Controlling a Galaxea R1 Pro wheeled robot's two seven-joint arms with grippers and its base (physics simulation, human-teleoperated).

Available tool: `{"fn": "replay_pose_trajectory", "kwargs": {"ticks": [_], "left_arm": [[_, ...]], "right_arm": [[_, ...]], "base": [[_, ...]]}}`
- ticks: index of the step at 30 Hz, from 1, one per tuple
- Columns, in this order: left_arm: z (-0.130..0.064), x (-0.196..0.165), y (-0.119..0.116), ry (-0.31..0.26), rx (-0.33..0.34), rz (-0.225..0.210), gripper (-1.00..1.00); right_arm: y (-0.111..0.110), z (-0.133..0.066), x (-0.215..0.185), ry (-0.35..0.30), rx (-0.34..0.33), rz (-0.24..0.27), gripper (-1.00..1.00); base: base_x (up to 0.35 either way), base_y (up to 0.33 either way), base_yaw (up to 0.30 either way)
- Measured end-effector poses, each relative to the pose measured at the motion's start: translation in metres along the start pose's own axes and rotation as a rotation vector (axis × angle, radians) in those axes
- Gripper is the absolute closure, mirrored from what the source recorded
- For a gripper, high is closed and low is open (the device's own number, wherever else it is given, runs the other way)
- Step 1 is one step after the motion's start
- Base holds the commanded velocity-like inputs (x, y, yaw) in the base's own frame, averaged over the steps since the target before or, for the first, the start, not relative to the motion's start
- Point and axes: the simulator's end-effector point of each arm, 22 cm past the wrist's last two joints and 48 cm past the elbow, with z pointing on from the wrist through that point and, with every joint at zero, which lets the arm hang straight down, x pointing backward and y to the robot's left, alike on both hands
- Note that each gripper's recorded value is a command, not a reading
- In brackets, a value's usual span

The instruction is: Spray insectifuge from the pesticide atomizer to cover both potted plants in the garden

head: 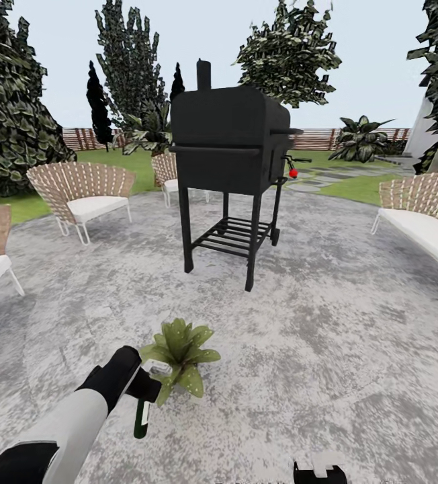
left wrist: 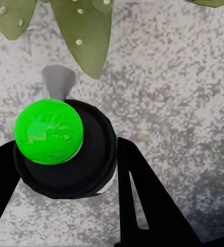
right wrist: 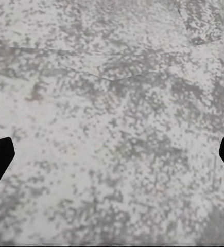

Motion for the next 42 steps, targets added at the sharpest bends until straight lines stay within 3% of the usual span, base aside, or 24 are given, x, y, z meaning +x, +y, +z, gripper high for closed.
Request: {"fn": "replay_pose_trajectory", "kwargs": {"ticks": [20, 26, 35, 42], "left_arm": [[0.0002, -0.0006, -0.0024, -0.001, 0.000, 0.002, 1.00], [0.0000, -0.0009, -0.0030, -0.002, 0.001, 0.002, 1.00], [0.0006, 0.0001, -0.0020, 0.000, 0.000, 0.002, 1.00], [0.0012, 0.0006, -0.0025, 0.001, 0.002, 0.000, 1.00]], "right_arm": [[0.0002, 0.0000, 0.0000, 0.000, -0.001, 0.000, -1.00], [0.0000, -0.0002, -0.0001, 0.000, 0.000, 0.001, -1.00], [0.0000, 0.0000, -0.0001, 0.000, 0.000, 0.000, -1.00], [0.0002, 0.0001, 0.0002, 0.001, 0.000, 0.000, -1.00]], "base": [[-0.002, 0.298, -0.054], [0.154, 0.281, -0.254], [0.066, 0.045, -0.207], [-0.240, 0.186, -0.008]]}}
